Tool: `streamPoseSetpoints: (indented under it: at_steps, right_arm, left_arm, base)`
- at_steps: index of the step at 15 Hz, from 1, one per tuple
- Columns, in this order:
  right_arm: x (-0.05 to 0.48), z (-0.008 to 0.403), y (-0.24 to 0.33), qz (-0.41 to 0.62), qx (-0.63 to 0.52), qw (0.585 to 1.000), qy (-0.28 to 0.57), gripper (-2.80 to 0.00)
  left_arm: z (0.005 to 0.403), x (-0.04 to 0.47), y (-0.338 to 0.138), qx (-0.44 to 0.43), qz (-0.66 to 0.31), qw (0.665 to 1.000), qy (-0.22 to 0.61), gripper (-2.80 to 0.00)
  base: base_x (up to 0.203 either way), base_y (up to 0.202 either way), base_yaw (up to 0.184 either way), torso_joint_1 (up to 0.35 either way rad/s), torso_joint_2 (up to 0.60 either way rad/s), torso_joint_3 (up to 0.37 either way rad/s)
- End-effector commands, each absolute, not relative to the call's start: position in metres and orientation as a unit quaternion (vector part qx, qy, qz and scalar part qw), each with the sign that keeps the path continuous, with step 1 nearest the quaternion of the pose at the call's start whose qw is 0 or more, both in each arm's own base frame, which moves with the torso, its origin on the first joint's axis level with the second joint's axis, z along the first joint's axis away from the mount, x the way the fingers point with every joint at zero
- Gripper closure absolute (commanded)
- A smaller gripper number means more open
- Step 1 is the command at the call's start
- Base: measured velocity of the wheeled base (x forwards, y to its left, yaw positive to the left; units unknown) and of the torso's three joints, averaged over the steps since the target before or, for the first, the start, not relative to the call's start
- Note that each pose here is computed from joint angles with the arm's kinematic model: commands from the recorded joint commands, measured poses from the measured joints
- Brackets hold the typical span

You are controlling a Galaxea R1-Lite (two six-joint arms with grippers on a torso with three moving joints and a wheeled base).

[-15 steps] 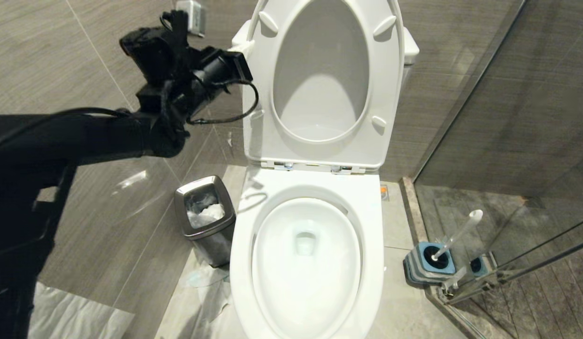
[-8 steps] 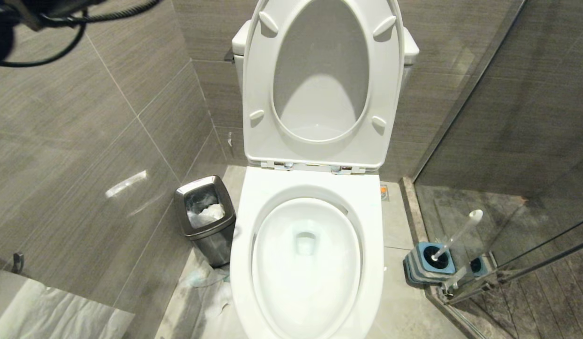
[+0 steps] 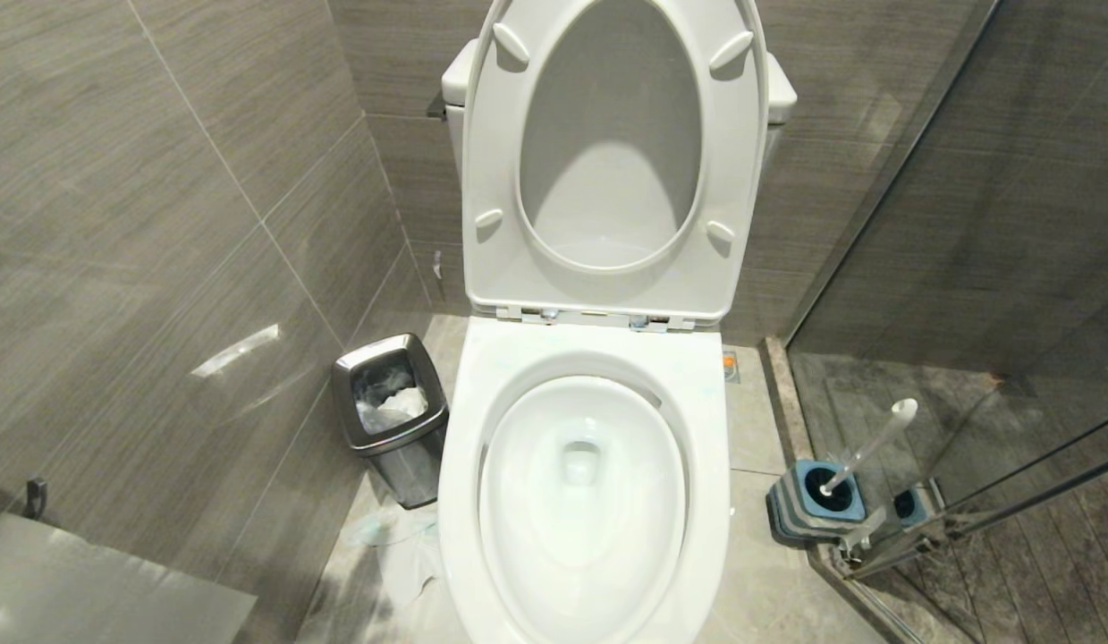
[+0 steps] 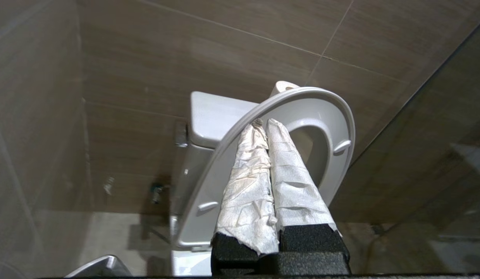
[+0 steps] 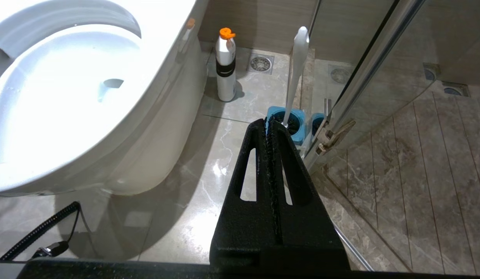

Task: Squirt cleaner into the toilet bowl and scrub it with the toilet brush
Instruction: Pour in the cleaning agent

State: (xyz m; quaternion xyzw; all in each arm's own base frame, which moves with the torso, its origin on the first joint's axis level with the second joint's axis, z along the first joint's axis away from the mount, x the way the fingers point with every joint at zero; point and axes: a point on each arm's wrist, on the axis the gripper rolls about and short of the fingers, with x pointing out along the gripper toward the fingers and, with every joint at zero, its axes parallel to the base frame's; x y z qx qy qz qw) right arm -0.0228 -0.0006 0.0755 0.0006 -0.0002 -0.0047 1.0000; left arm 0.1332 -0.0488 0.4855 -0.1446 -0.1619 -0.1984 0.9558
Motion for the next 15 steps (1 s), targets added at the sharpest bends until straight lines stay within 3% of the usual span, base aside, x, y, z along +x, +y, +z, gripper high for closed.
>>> streamPoseSetpoints:
  at_steps: [1, 4, 6, 15]
  right_arm:
    - [-0.023, 0.075, -0.001, -0.005, 0.001, 1.000, 0.001, 0.00]
    - [-0.023, 0.075, -0.001, -0.005, 0.001, 1.000, 0.001, 0.00]
    - [-0.023, 0.075, -0.001, -0.005, 0.001, 1.000, 0.001, 0.00]
    - [-0.023, 0.075, -0.001, -0.005, 0.001, 1.000, 0.001, 0.00]
  left_arm:
    - [0.489, 0.088, -0.032, -0.103, -0.188, 0.955, -0.203, 0.00]
    - [0.478, 0.053, -0.018, -0.063, -0.162, 0.960, -0.219, 0.00]
    - [0.449, 0.038, -0.012, -0.038, -0.153, 0.968, -0.193, 0.00]
    - [0.260, -0.029, 0.009, 0.027, -0.151, 0.985, -0.078, 0.00]
  base:
    - [0.000, 0.000, 0.000, 0.000, 0.00, 0.000]
    - [0.000, 0.000, 0.000, 0.000, 0.00, 0.000]
    - [0.000, 0.000, 0.000, 0.000, 0.00, 0.000]
    - [0.000, 0.000, 0.000, 0.000, 0.00, 0.000]
